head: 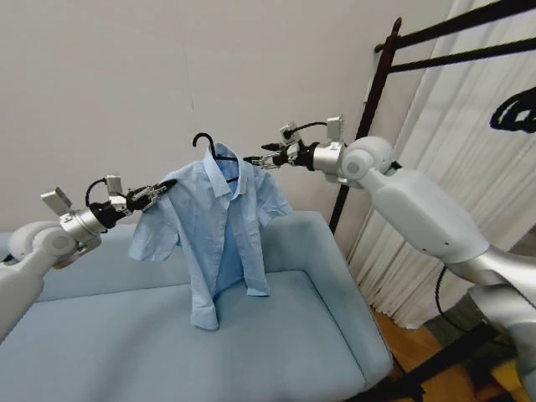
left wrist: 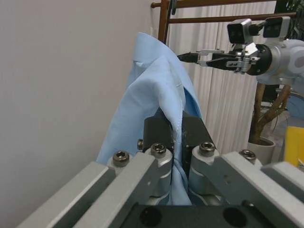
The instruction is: Pick up the clothes from the sofa and hang them on the clothes hanger.
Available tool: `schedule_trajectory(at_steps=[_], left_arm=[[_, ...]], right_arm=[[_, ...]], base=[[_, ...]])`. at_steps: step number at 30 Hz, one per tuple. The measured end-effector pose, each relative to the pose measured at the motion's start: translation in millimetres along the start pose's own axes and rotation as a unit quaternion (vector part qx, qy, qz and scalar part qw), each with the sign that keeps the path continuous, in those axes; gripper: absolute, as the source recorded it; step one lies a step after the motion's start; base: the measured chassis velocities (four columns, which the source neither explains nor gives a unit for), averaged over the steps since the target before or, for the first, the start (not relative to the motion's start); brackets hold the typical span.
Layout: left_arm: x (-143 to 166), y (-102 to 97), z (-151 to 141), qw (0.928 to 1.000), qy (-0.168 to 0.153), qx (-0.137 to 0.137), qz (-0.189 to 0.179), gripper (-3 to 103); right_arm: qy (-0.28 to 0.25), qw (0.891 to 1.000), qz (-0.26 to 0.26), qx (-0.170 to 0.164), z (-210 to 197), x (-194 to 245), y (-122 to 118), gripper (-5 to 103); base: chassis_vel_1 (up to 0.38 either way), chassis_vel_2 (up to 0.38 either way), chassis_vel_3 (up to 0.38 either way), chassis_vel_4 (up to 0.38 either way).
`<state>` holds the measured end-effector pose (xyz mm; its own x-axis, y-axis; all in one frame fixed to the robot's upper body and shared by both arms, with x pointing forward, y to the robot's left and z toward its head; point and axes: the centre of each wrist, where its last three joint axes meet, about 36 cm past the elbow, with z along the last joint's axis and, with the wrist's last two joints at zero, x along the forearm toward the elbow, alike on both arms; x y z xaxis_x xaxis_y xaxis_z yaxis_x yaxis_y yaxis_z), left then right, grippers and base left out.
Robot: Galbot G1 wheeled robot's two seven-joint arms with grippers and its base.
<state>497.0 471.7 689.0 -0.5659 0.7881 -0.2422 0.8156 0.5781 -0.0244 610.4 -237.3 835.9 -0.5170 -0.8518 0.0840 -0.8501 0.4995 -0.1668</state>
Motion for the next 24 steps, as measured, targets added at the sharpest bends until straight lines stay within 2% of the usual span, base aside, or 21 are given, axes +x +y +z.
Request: schedule_trajectory(at_steps=[3, 4, 6, 11, 20, 24], left_arm=[[2.1, 1.7, -0.3, 1.0, 0.002, -0.004, 0.007, 3], [4.3, 3.2, -1.7, 0.9999, 0.005, -0.009, 0.013, 3], [8.4, 6.7, -4.3, 0.9995, 0.009, -0.017, 0.026, 3], [13.4, 11.9, -6.5, 0.9984, 0.016, -0.03, 0.045, 3], [16.7, 16.1, -7.2, 0.9971, 0.02, -0.041, 0.061, 3], [17.0, 16.9, -7.4, 0.9966, 0.019, -0.042, 0.069, 3]], right_arm=[[0.007, 1.0, -0.001, 0.0, 2.7, -0.8, -1.9, 100], [0.016, 1.0, -0.003, 0.001, 4.1, -1.1, -3.8, 103], [0.035, 0.999, -0.012, 0.001, 4.0, -0.3, -6.7, 99], [0.057, 0.998, -0.024, -0.003, -7.2, 4.5, -9.4, 97], [0.09, 0.994, -0.065, -0.004, -16.9, 10.4, -17.3, 97], [0.109, 0.992, -0.068, 0.001, -15.3, 9.7, -24.4, 93]], base=[[0.0, 0.0, 0.0, 0.0], [0.0, 0.0, 0.0, 0.0], [0.0, 0.0, 0.0, 0.0], [0.0, 0.0, 0.0, 0.0], [0.0, 0.0, 0.0, 0.0], [0.0, 0.0, 0.0, 0.0]])
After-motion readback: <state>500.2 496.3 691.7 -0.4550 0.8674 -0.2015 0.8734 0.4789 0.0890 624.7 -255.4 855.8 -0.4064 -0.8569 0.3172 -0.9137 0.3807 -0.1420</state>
